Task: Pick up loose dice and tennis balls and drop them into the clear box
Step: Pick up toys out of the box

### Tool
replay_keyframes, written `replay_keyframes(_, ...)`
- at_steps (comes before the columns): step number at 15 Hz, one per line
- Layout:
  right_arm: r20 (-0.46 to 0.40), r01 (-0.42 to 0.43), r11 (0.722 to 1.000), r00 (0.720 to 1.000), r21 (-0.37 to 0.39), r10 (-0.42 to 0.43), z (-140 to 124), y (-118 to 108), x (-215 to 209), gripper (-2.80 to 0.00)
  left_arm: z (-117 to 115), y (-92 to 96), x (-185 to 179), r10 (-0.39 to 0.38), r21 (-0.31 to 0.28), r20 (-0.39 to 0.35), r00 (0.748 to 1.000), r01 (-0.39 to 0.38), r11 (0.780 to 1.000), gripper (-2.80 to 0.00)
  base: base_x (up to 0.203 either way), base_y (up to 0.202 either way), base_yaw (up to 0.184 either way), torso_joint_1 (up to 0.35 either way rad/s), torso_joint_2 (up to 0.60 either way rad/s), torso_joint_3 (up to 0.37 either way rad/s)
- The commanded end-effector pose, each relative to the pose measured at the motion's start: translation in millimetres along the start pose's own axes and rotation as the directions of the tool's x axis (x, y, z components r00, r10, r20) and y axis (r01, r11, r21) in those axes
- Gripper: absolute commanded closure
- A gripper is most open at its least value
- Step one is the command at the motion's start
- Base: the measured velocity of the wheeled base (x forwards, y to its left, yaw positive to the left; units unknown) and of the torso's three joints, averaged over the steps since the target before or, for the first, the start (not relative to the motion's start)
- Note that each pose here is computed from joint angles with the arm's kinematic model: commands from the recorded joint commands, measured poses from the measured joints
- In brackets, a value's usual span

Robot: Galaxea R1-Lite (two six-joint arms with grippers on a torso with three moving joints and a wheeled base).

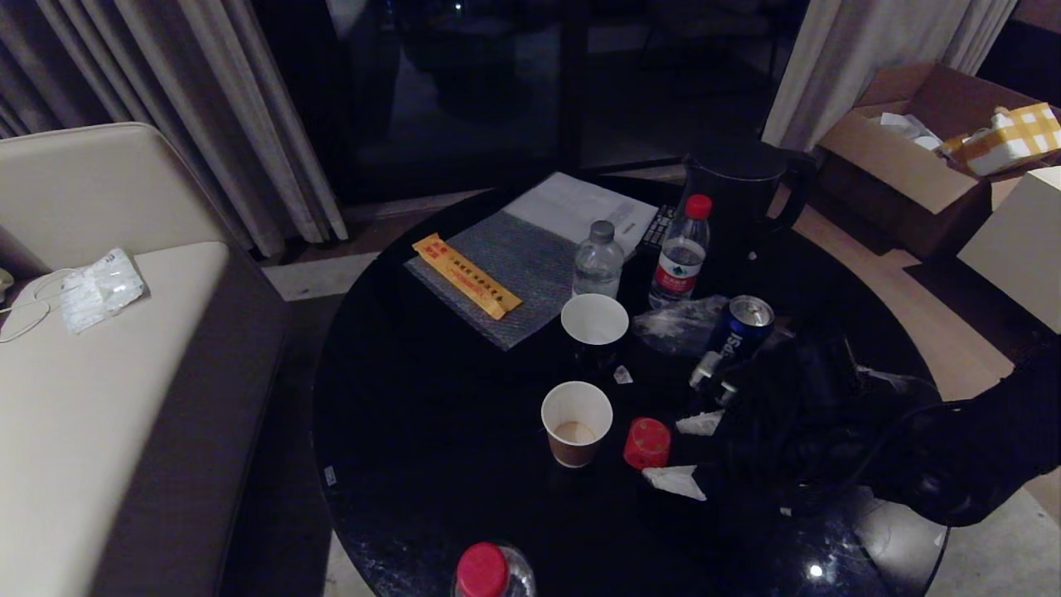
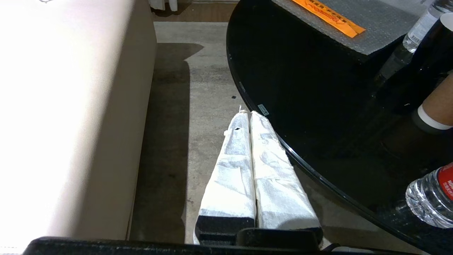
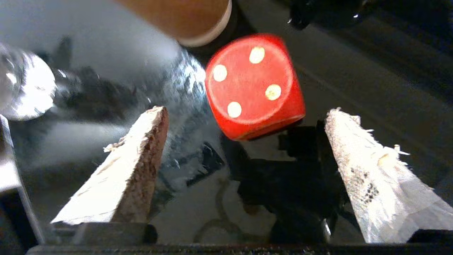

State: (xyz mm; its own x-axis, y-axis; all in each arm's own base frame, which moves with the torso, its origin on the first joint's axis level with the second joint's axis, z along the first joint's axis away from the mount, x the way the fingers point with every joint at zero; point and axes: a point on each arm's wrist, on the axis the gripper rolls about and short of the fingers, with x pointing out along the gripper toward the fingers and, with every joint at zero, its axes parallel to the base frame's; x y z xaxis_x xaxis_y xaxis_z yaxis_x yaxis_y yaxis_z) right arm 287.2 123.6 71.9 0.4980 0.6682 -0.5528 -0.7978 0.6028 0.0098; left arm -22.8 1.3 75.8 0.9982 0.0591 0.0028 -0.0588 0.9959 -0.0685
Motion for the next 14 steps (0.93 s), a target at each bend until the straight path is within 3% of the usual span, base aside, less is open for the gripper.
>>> replay_keyframes(1,-0.025,-0.02,0.999,1.0,-0.035,0.019,-8,-2,11,-2.8,0,0.0,0,0.001,0.0,-0.003,1.0,-0.001,1.0,0.0,0.0,0.0,0.0,0.0,0.0,0.0)
replay_keyframes(7,0.091,0.028,0.994,0.996,-0.11,-0.018,4,-16,31,-2.8,0,0.0,0,0.001,-0.001,-0.001,1.0,-0.001,1.0,0.0,0.0,0.0,0.0,0.0,0.0,0.0)
replay_keyframes(14,0.088,0.029,0.994,0.996,-0.106,-0.019,2,-17,34,-2.8,0,0.0,0,0.001,-0.001,-0.003,1.0,-0.001,1.0,0.0,0.0,0.0,0.0,0.0,0.0,0.0)
